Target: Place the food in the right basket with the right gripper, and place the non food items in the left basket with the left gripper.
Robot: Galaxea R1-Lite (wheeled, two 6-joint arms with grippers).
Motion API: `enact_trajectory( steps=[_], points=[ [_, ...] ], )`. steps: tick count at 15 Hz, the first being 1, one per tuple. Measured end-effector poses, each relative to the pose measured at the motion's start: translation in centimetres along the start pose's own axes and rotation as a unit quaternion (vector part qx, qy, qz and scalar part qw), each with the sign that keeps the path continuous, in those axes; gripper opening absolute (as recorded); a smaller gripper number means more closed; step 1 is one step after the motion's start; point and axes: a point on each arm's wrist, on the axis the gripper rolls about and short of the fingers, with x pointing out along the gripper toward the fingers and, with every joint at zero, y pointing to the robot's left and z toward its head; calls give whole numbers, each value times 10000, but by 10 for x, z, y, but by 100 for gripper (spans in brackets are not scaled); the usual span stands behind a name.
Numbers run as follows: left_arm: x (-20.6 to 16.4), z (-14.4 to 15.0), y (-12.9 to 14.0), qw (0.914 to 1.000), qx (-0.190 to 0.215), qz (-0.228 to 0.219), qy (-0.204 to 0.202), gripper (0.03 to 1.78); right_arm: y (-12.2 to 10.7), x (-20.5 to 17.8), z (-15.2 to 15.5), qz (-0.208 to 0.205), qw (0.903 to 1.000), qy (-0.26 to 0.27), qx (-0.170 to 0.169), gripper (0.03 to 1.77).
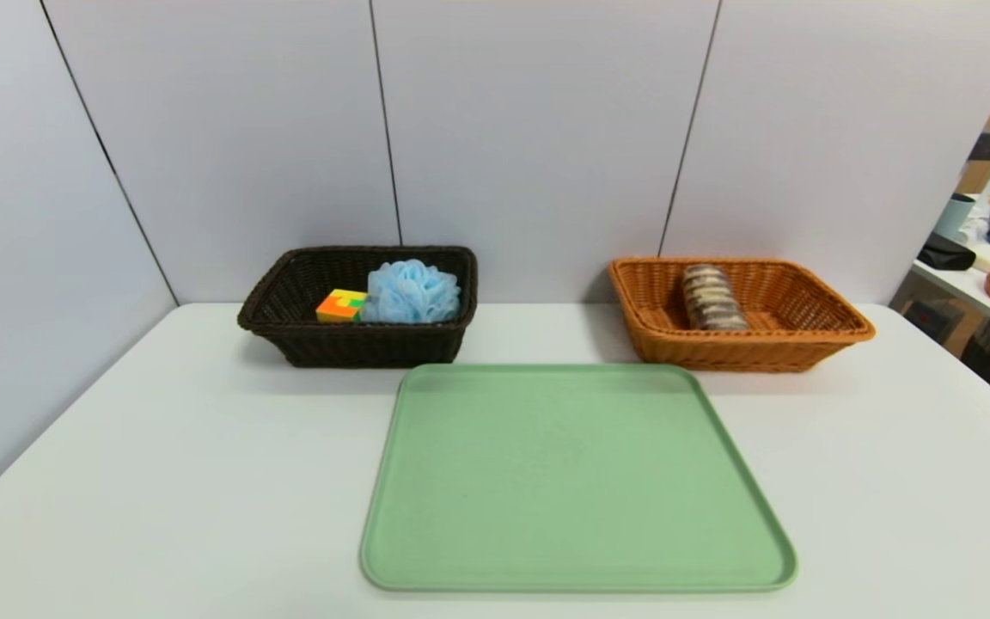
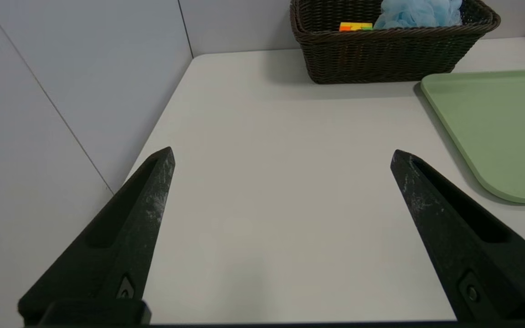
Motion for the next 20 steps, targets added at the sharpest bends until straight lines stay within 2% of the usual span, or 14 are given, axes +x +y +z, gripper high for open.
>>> enact_trajectory(
  steps=[2, 4, 6, 13, 14, 17, 20],
  points=[
    [-8, -5, 0, 9997, 108, 31, -237, 169, 4, -1, -17, 141, 9965, -748, -338, 170],
    [-12, -6, 1, 9987, 83, 57, -508, 169, 7, 0, -22, 295, 9857, -1573, -534, 170],
    [-9, -11, 0, 9978, 70, 13, -664, 169, 11, 4, -27, 679, 9733, -2104, -621, 170],
    [19, -44, -5, 9877, 209, 59, -1545, 169, 21, 30, -65, 683, 9601, -2637, -631, 170],
    [20, -48, -6, 9883, 193, 41, -1510, 169, 22, 32, -68, 706, 9620, -2564, -623, 170],
    [25, -65, -9, 9957, 236, -354, -817, 169, 25, 38, -81, 871, 9747, -1981, -554, 170],
    [26, -76, -11, 9971, 256, -649, -302, 169, 27, 41, -93, 1039, 9838, -1385, -471, 170]
  ],
)
